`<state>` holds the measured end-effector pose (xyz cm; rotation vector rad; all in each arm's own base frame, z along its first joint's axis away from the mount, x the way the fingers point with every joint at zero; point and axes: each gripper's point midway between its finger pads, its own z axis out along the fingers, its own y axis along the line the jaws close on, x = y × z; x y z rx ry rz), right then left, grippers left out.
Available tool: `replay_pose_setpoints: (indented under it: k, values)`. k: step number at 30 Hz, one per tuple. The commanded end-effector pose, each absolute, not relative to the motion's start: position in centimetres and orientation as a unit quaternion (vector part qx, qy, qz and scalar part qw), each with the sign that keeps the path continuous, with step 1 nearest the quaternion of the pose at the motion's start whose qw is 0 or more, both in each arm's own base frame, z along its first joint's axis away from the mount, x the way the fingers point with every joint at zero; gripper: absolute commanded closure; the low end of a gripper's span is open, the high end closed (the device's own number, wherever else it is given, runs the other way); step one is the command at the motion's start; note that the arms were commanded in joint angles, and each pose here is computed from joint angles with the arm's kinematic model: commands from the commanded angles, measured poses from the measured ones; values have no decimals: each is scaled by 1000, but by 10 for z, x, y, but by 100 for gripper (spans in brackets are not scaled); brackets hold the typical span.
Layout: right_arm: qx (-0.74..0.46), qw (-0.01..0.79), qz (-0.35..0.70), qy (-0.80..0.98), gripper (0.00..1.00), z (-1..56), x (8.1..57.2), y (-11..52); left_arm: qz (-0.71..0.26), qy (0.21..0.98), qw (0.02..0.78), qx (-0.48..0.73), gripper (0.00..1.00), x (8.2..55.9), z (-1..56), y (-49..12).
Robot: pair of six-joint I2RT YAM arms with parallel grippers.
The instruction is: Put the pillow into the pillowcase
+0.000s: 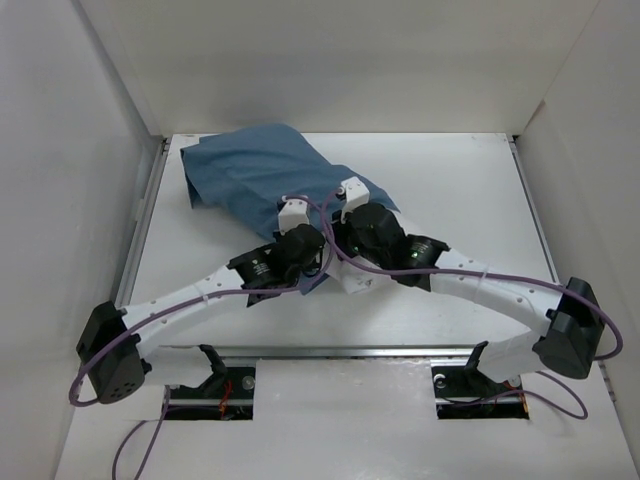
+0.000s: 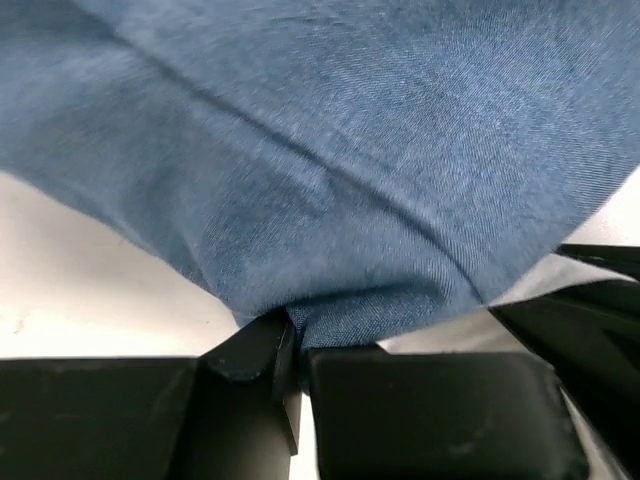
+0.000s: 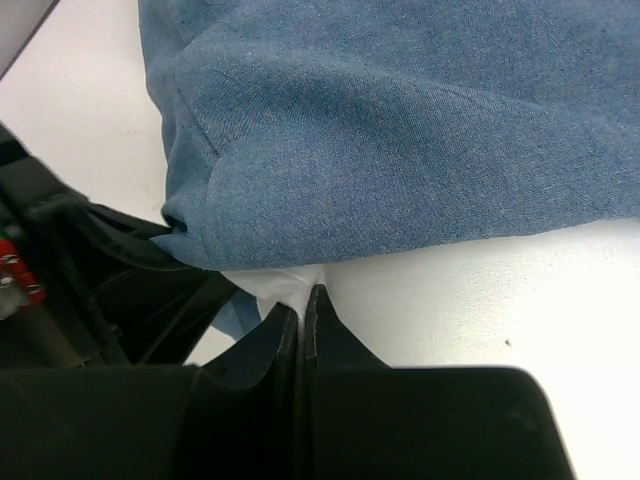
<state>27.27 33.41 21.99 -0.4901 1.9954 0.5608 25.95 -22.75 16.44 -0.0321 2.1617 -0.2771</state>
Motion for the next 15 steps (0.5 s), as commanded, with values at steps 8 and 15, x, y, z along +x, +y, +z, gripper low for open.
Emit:
replay_pose_setpoints:
  k: [8, 15]
  values:
    - [-89, 559, 375, 734, 100, 264, 285, 364, -275, 801, 531, 21, 100, 235, 288, -241]
    - [36, 600, 527, 601, 100, 289, 308, 400, -432, 746, 479, 166, 100, 180, 334, -290]
